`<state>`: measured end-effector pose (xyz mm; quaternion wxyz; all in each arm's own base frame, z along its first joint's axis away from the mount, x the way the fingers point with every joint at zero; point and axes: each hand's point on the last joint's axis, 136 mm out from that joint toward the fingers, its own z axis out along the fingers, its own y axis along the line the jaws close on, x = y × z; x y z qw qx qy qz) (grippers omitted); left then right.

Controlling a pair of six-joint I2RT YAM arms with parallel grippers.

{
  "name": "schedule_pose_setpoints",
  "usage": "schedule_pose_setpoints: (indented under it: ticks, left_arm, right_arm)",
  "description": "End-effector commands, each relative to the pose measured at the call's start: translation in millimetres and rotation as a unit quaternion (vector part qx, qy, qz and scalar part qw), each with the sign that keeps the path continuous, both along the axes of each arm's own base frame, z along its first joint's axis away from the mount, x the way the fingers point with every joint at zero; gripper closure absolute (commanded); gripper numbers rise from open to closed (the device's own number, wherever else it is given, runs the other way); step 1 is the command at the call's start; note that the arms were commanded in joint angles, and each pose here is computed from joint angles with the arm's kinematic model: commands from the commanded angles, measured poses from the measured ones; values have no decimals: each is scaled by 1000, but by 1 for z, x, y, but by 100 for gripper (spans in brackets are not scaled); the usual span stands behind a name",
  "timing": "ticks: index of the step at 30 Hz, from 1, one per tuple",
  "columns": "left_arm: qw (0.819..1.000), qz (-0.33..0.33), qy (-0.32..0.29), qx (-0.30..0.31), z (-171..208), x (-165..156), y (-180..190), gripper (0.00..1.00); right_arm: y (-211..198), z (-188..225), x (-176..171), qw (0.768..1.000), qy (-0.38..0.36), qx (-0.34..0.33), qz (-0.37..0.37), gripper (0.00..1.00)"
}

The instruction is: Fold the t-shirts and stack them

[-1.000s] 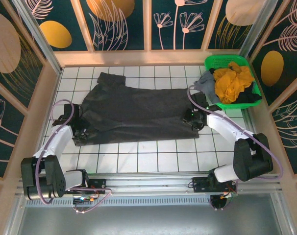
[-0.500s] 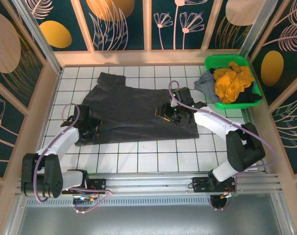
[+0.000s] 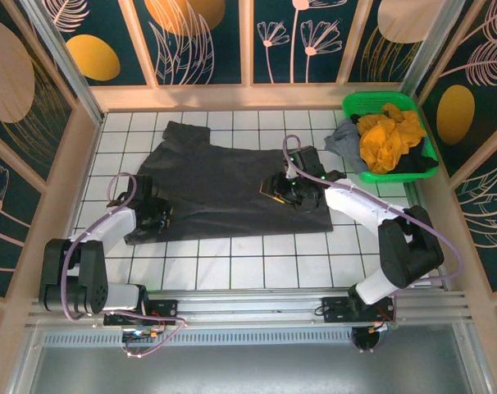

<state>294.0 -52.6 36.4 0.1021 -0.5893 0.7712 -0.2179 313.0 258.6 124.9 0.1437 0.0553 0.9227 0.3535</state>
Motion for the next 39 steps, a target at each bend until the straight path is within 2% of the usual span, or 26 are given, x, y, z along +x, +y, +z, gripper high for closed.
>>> schedule_pose_setpoints:
  ticks: [1,3,4,8,14,17,22,25,30,33,34,37,39]
  left_arm:
    - [1000,-7,-11,-1,5,10,-2,87]
    - [1000,-10,-14,5,8,13,-1,99]
    - [1000,-13,-17,9,10,16,-1,100]
    - [998,-47,-37,33,24,35,-3,100]
    - [983,-157,-45,84,40,77,-30,100]
    - [969,-214,-39,120,45,97,-44,100]
    - [934,-311,-7,178,36,122,-72,100]
    - [915,-350,12,202,29,126,-83,100]
    - [896,-379,37,228,17,125,-84,99]
    - [888,-382,36,253,27,130,-80,43]
    - [886,-379,33,266,34,132,-77,32]
    - [885,-352,9,305,69,135,-63,29]
    - [890,-330,-3,314,85,126,-50,34]
  right_arm:
    - [3,7,6,1000,-6,4,-9,51]
    - [3,8,7,1000,-8,4,-10,51]
    - [2,9,8,1000,-9,3,-12,51]
    - [-2,12,12,1000,-14,0,-24,52]
    - [-12,13,16,999,-14,3,-44,52]
    - [-18,13,18,999,-11,7,-52,52]
    - [-25,15,20,998,-9,11,-61,52]
    - [-29,14,20,998,-6,13,-65,52]
    - [-35,9,17,997,4,15,-70,52]
    - [-42,4,16,997,9,6,-77,52]
    - [-45,3,16,997,10,3,-81,52]
    - [-62,-6,14,994,16,-14,-104,52]
    - [-80,-16,11,991,23,-33,-129,52]
